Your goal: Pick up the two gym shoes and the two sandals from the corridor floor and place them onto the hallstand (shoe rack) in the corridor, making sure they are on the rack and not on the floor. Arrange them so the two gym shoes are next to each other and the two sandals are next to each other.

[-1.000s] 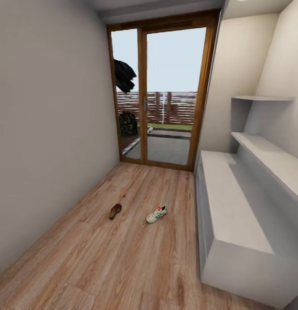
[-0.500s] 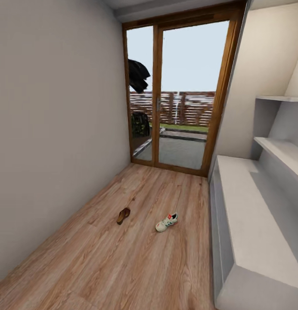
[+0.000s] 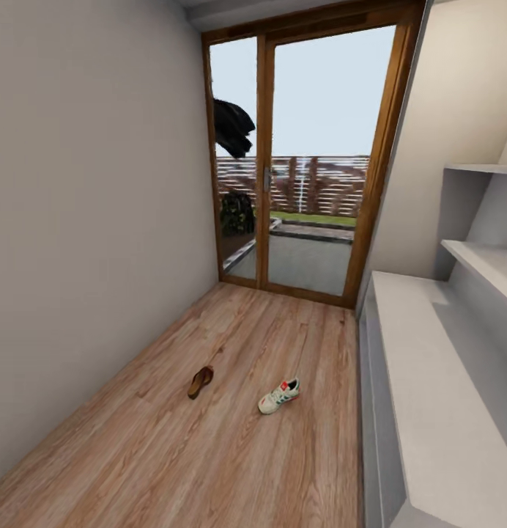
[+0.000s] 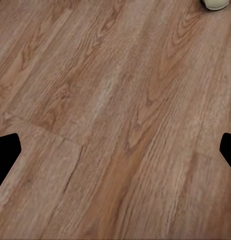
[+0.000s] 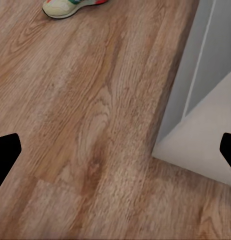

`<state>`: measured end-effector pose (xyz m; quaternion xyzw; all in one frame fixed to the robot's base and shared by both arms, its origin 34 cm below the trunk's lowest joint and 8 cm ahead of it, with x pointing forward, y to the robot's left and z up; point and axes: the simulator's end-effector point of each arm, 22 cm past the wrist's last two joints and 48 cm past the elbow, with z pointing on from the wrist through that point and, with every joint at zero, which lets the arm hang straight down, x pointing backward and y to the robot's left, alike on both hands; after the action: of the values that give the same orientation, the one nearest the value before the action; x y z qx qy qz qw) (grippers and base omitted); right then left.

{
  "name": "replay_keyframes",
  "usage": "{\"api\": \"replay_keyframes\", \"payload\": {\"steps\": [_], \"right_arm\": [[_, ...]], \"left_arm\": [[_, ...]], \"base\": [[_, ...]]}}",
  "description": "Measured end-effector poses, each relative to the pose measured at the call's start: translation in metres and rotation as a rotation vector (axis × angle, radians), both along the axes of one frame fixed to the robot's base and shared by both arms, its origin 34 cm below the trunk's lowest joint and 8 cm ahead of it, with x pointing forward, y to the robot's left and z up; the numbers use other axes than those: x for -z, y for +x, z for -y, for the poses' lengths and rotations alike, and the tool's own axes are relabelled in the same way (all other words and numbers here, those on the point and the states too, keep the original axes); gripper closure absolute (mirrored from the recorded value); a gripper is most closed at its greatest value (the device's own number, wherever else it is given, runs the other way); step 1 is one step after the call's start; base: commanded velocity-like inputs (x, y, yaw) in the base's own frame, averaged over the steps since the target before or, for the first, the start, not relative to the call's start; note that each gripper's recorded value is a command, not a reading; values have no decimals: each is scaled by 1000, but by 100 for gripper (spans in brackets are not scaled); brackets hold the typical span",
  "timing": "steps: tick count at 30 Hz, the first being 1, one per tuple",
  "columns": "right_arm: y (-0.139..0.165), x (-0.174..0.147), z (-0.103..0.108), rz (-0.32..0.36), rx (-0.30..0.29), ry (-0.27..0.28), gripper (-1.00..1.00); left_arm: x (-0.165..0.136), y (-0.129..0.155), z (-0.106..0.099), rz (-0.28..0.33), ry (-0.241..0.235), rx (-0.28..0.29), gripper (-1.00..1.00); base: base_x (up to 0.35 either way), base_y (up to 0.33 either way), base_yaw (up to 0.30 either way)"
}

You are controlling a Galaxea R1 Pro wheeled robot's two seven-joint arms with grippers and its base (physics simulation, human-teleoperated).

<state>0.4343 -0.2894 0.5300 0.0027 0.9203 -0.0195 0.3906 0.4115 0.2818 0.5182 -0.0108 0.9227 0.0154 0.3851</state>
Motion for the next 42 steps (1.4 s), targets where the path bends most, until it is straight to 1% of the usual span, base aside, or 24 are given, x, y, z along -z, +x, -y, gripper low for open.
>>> {"api": "replay_keyframes", "payload": {"steps": [8,14,31,36,42], "right_arm": [[0,0,0,0,-1,0,-100],[0,0,-1,0,-1,1,-100],[0,0,0,0,-1,0,-100],[0,0,0,1,0,0,-100],[0,0,0,2,0,0,-100]], "left_arm": [[0,0,0,0,0,-1,-100],[0,0,-1,0,2,-1,-100],[0,0,-1,0,2,-1,-100],[0,0,-1,0,2,-1,-100],[0,0,-1,0,1,-1,-100]], "base": [[322,-162,112],[293,-189,214],[33,-18,273],[179,0,275],[291,0,275]]}}
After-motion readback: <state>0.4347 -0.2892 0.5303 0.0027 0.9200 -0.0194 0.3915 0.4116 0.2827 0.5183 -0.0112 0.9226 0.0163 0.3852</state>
